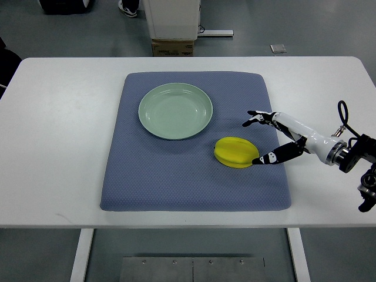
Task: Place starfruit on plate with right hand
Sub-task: 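Reach the open right hand down toward the yellow starfruit, then close the right hand fingers around the yellow starfruit and lift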
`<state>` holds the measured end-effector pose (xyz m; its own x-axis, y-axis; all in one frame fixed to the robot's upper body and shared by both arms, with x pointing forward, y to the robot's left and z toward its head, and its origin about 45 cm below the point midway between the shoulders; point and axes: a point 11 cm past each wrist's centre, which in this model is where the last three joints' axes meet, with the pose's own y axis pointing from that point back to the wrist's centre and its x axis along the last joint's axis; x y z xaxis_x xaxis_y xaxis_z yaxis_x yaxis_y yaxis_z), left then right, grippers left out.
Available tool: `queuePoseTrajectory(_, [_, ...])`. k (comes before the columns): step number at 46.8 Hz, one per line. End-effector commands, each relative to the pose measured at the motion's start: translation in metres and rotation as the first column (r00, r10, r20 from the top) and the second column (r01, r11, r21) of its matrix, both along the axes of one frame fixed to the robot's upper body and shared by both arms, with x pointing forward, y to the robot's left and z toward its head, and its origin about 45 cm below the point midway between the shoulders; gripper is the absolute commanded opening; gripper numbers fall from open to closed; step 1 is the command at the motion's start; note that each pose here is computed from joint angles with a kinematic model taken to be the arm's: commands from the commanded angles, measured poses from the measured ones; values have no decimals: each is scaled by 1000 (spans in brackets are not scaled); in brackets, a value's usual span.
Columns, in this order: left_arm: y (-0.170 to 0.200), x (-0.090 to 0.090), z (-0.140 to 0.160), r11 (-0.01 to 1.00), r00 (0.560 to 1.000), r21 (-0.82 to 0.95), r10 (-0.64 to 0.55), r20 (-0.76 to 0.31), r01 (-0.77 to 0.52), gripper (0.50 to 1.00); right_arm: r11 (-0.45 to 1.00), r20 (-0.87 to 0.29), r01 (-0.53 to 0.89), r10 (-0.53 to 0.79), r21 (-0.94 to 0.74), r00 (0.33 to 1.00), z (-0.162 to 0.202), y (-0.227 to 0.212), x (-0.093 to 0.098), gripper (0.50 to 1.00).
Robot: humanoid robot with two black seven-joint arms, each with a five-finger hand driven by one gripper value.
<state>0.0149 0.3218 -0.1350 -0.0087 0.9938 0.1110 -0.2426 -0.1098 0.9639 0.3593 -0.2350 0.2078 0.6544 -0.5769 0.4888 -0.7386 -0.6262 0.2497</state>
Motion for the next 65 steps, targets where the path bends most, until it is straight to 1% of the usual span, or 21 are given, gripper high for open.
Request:
queuePoseTrajectory(1, [0, 0, 0, 1000, 1000, 0, -1, 0, 1, 1000, 1000, -3, -4, 4, 3, 1000, -2, 5, 0, 989])
queuePoseTrajectory(17, [0, 0, 0, 1000, 1000, 0, 0, 0, 0, 1000, 1000, -27, 3, -3, 5, 1000, -18, 20, 4, 989])
queuePoseTrajectory(24, [0, 0, 0, 1000, 1000, 0, 0, 0, 0, 1000, 1000, -34, -3, 3, 0, 999, -23, 23, 2, 981])
queuePoseTrajectory(29, [0, 0, 0, 1000, 1000, -1, 0, 0, 0, 1000, 1000, -38, -2, 1, -14, 999, -29, 23, 2, 968])
queuePoseTrajectory(34, [0, 0, 0, 1000, 1000, 0, -1, 0, 1, 1000, 1000, -39, -1, 0, -20, 999, -31, 23, 2, 945])
queuePoseTrajectory(40, [0, 0, 0, 1000, 1000, 0, 0, 0, 0, 1000, 1000, -42, 0, -1, -19, 999, -33, 23, 0, 906])
queuePoseTrajectory(46, [0, 0, 0, 1000, 1000, 0, 0, 0, 0, 1000, 1000, -42, 7, -7, -23, 999, -34, 21, 2, 845])
queuePoseTrajectory(49, [0, 0, 0, 1000, 1000, 0, 0, 0, 0, 1000, 1000, -42, 7, -7, -23, 999, -34, 21, 2, 801])
queuePoseTrajectory(62, [0, 0, 0, 1000, 1000, 0, 0, 0, 0, 1000, 999, -41, 16, -17, -28, 999, -35, 17, 3, 688])
queuePoseTrajectory(65, [0, 0, 0, 1000, 1000, 0, 0, 0, 0, 1000, 999, -43, 23, -24, -32, 999, -36, 16, 5, 646])
